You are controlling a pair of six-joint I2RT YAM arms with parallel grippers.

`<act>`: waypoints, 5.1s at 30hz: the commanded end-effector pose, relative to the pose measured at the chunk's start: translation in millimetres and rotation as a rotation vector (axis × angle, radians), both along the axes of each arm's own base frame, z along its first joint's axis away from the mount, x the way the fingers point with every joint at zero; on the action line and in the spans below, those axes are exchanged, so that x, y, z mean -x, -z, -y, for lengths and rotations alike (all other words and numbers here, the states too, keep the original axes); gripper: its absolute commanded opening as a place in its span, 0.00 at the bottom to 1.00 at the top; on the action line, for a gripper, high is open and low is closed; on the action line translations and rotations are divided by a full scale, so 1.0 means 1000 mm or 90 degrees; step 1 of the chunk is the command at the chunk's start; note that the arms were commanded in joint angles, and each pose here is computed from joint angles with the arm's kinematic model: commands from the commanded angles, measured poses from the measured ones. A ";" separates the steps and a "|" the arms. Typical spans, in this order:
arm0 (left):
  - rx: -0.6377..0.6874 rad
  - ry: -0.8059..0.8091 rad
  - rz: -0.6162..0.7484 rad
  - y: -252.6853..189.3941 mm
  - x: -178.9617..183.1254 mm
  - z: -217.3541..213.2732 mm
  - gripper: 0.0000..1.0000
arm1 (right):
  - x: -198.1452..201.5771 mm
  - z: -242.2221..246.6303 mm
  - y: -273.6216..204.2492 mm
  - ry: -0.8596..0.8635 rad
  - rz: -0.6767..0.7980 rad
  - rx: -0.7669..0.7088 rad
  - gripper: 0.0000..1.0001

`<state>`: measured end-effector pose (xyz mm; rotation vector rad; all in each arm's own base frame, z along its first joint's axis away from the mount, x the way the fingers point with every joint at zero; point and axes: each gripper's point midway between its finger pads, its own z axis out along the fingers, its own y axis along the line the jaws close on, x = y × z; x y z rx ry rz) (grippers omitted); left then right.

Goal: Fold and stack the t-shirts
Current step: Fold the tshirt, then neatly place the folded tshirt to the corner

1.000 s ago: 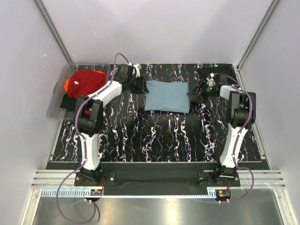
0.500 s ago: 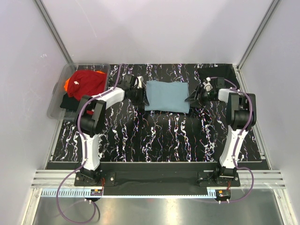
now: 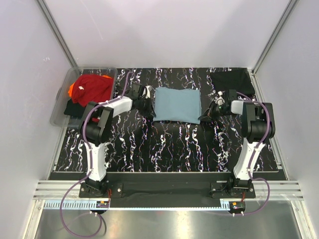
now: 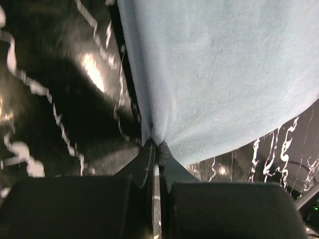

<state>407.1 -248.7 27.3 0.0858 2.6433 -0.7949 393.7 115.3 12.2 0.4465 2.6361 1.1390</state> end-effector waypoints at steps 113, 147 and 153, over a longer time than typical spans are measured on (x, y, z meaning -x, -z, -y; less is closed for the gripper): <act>0.059 0.129 0.156 -0.167 0.075 -0.029 0.46 | -0.037 -0.024 0.021 -0.112 0.032 0.205 0.61; 0.052 0.134 0.122 -0.145 0.087 -0.019 0.47 | -0.099 0.041 -0.098 -0.035 0.286 0.466 0.00; 0.052 0.140 0.126 -0.147 0.090 -0.016 0.47 | -0.121 0.065 -0.113 -0.031 0.322 0.548 0.00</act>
